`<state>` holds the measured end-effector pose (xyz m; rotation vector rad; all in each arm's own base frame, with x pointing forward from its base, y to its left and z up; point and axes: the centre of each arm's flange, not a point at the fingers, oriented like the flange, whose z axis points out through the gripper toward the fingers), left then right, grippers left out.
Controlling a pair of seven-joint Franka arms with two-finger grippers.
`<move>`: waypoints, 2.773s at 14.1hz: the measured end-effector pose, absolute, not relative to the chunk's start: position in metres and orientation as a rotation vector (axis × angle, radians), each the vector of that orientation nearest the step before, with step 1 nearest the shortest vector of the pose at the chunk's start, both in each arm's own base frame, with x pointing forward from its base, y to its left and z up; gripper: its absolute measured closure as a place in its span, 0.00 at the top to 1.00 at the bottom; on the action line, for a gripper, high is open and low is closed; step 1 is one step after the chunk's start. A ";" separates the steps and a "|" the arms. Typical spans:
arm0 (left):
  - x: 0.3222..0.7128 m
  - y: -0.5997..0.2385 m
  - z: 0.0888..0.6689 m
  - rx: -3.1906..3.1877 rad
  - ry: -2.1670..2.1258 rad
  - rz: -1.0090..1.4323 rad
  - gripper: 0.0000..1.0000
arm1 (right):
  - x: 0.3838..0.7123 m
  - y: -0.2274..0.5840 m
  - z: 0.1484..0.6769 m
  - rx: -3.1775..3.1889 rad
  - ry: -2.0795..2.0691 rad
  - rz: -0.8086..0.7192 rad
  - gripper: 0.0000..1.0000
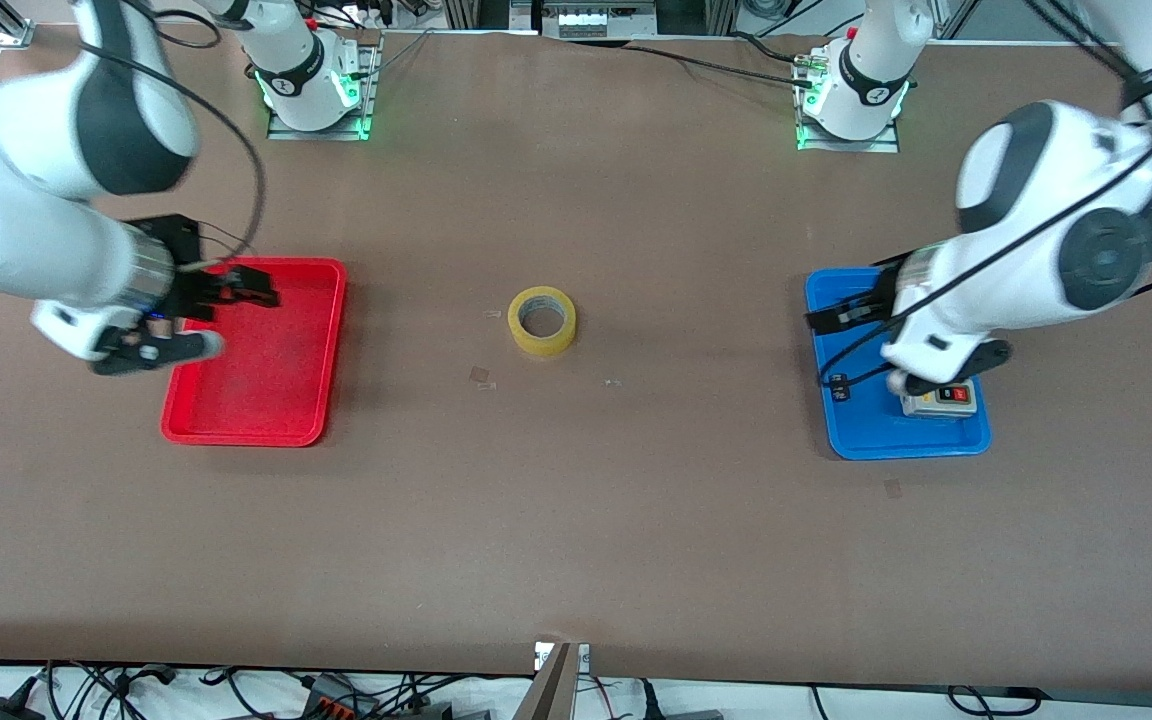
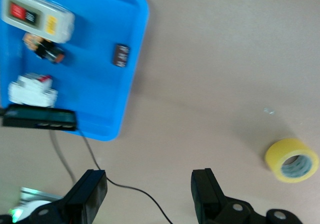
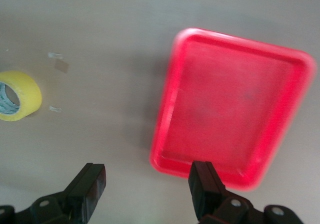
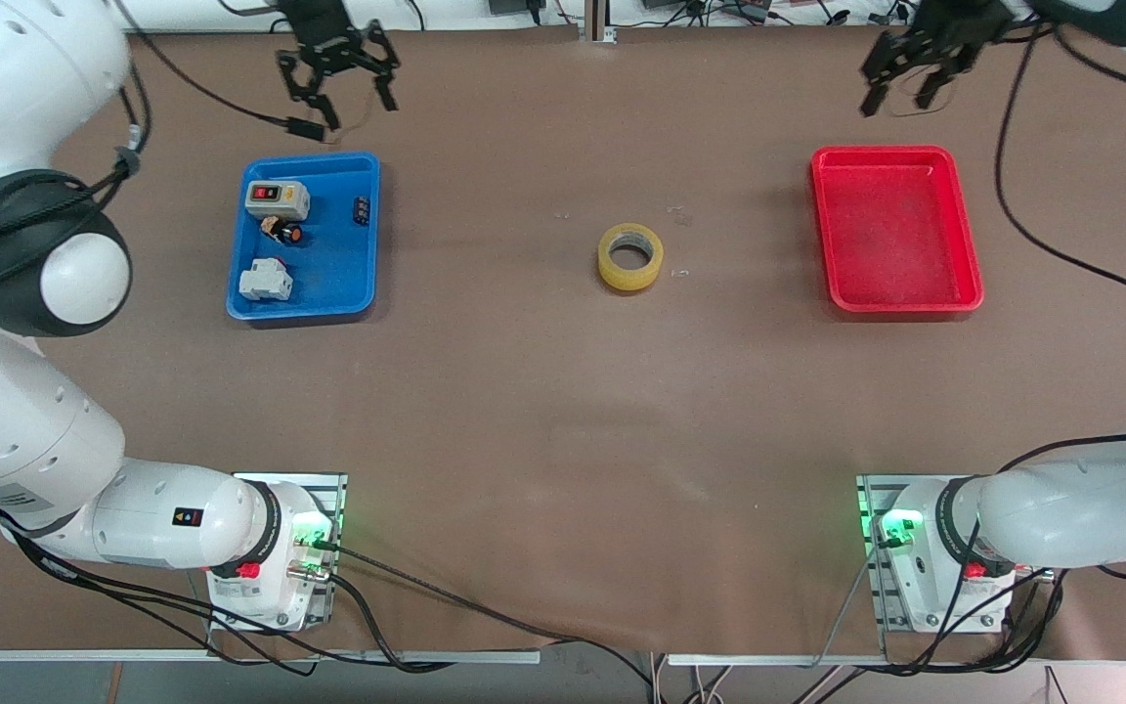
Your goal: Place and move tape with both arms
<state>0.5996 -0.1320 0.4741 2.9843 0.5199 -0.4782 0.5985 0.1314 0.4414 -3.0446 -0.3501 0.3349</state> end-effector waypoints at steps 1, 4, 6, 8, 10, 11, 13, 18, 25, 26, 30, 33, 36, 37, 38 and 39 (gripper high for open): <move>0.594 -0.116 0.480 3.000 0.481 -0.467 1.00 | 0.598 0.159 0.424 -3.046 -0.384 0.346 1.00; 0.579 -0.100 0.493 3.070 0.398 -0.449 1.00 | 0.591 0.246 0.360 -3.083 -0.337 0.348 1.00; 0.578 -0.092 0.499 3.093 0.329 -0.424 1.00 | 0.580 0.296 0.322 -3.106 -0.281 0.319 1.00; 0.576 -0.067 0.518 3.097 0.244 -0.369 1.00 | 0.563 0.344 0.289 -3.125 -0.212 0.286 1.00; 0.568 -0.033 0.544 3.095 0.130 -0.306 1.00 | 0.547 0.383 0.267 -3.130 -0.143 0.230 1.00; 0.562 -0.017 0.558 3.093 0.063 -0.284 1.00 | 0.539 0.398 0.260 -3.127 -0.122 0.201 1.00; 0.550 0.003 0.584 3.096 -0.076 -0.220 1.00 | 0.529 0.417 0.249 -3.120 -0.116 0.170 1.00; 0.546 0.002 0.628 3.148 -0.229 -0.046 1.00 | 0.518 0.425 0.226 -3.139 -0.140 0.217 1.00; 0.546 0.011 0.625 3.146 -0.202 -0.099 1.00 | 0.510 0.429 0.209 -3.155 -0.159 0.262 0.74; 0.546 0.013 0.624 3.146 -0.197 -0.101 1.00 | 0.509 0.430 0.209 -3.156 -0.162 0.266 0.56; 0.547 0.016 0.624 3.147 -0.196 -0.095 1.00 | 0.513 0.425 0.214 -3.163 -0.146 0.276 0.22; 0.548 0.015 0.622 3.146 -0.201 -0.101 1.00 | 0.533 0.406 0.246 -3.164 -0.074 0.275 0.21; 0.550 0.015 0.619 3.146 -0.202 -0.105 1.00 | 0.577 0.326 0.305 -3.151 0.058 0.290 0.21; 0.550 0.015 0.619 3.146 -0.202 -0.106 1.00 | 0.595 0.281 0.317 -3.142 0.090 0.301 0.21; 0.550 0.016 0.619 3.146 -0.201 -0.106 1.00 | 0.610 0.229 0.321 -3.130 0.112 0.319 0.21; 0.550 0.016 0.619 3.146 -0.201 -0.106 1.00 | 0.620 0.177 0.317 -3.119 0.127 0.342 0.21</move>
